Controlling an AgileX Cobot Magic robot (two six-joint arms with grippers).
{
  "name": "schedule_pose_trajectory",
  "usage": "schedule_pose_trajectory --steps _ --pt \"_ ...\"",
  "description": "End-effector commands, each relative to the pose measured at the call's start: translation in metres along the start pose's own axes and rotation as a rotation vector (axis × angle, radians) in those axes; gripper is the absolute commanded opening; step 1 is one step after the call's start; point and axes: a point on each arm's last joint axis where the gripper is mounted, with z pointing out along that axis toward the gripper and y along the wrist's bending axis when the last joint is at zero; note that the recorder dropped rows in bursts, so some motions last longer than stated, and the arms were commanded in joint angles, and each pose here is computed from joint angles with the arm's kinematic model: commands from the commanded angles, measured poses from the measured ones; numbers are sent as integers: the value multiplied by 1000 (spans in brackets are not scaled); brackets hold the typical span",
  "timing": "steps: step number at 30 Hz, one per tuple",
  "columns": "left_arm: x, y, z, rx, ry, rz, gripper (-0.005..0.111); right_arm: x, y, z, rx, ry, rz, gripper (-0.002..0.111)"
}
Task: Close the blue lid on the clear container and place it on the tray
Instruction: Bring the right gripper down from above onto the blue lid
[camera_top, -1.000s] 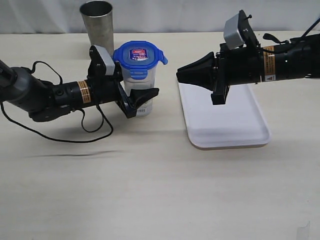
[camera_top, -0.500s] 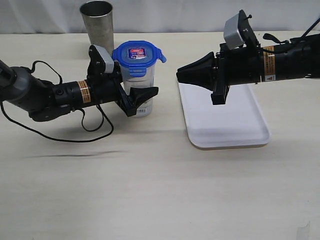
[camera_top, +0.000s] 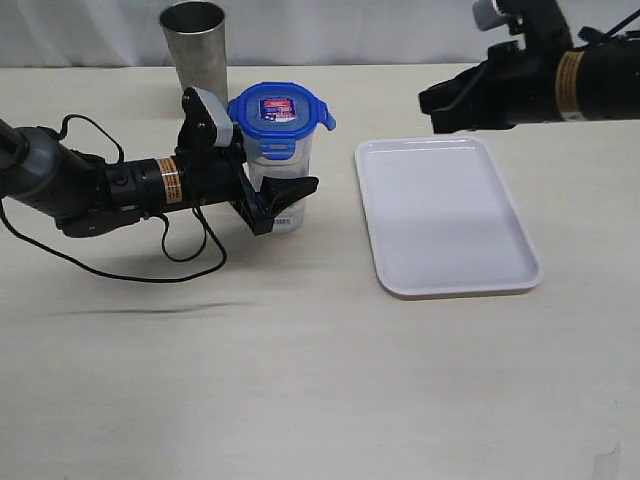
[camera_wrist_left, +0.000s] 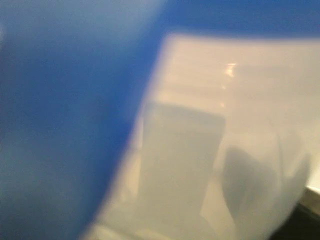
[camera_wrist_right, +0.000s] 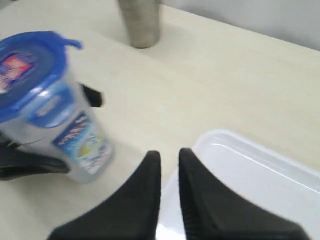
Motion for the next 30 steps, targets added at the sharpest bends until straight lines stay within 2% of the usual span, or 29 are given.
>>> schedule_pose_trajectory --steps 1,3,6,9,12,13,14,15,16,18,20,21,22,23,25,30 --pt "7 -1 0 -4 70 15 0 -15 -13 -23 243 -39 112 36" --pt "7 -1 0 -4 70 15 0 -21 -13 -32 279 -71 146 47" --pt "7 -1 0 -4 70 14 0 -28 -8 -39 249 -114 265 51" --pt "7 -1 0 -3 71 1 0 -57 6 -44 59 -173 388 51" --pt "7 -1 0 -1 71 0 0 -82 6 -56 69 -247 288 51" --pt "7 -1 0 -1 71 0 0 -91 0 -61 148 -280 185 49" --pt "7 -1 0 -1 71 0 0 -92 -3 -63 206 -290 144 48" --pt "7 -1 0 -1 71 0 0 -94 -9 -67 361 -304 73 46" --pt "7 -1 0 -1 71 0 0 -94 -11 -68 438 -297 24 46" --pt "7 -1 0 -2 74 0 0 -92 -14 -71 673 -267 -82 46" --pt "7 -1 0 -2 74 0 0 -89 -17 -77 891 -212 41 46" --pt "7 -1 0 -2 74 0 0 -90 -17 -78 917 -131 94 46" --pt "7 -1 0 -4 73 -1 0 -92 -16 -77 879 -32 161 46" --pt "7 -1 0 -5 72 -2 0 -100 -13 -77 788 48 215 46" --pt "7 -1 0 -5 72 -2 0 -112 9 -71 471 139 311 46" --pt "7 -1 0 -5 72 -2 0 -133 49 -66 25 93 336 46"
